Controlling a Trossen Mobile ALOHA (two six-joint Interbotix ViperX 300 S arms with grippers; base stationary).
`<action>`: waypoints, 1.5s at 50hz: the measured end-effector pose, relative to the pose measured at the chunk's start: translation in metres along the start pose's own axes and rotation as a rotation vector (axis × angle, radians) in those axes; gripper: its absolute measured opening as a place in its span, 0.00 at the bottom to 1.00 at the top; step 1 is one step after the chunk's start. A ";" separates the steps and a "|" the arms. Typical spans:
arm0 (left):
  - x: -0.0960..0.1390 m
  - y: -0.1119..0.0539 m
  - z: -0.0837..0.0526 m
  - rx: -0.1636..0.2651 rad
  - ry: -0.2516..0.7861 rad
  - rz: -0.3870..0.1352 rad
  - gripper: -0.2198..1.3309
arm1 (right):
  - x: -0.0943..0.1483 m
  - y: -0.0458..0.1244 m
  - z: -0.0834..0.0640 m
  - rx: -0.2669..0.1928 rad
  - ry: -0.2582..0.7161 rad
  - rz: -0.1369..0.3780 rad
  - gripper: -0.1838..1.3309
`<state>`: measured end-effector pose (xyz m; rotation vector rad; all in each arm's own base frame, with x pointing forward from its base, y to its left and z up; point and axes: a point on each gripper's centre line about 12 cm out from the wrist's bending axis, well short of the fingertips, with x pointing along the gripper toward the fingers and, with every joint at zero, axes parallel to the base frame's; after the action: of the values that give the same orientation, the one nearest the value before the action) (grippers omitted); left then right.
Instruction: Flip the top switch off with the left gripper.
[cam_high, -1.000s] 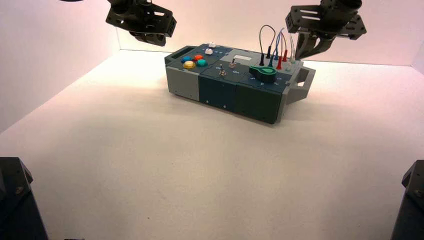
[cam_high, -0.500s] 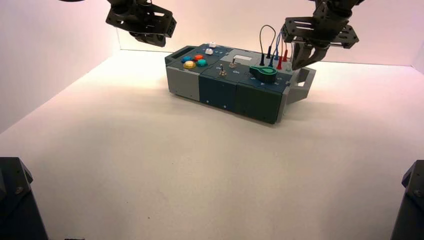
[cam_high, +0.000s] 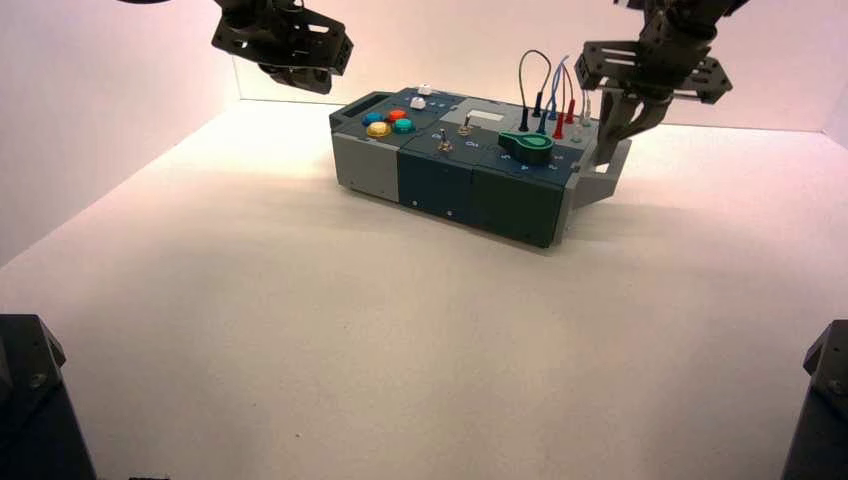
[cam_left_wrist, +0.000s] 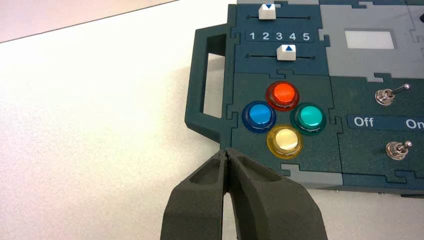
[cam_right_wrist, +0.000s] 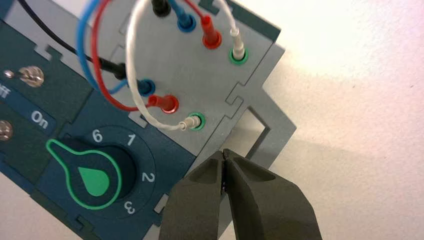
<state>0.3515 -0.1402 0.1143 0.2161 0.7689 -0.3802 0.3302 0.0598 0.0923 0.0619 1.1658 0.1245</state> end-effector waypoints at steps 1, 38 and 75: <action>0.000 0.000 -0.001 0.000 0.003 -0.001 0.04 | 0.001 0.000 0.000 0.000 0.003 0.000 0.03; -0.004 -0.028 0.028 0.052 0.053 -0.088 0.04 | 0.010 0.000 -0.003 -0.008 0.115 0.003 0.02; 0.010 -0.127 0.040 0.233 0.114 -0.265 0.04 | 0.010 0.000 -0.003 -0.013 0.112 0.002 0.02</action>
<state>0.3316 -0.2718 0.1286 0.3579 0.8686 -0.7149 0.3316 0.0613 0.0818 0.0455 1.2765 0.1383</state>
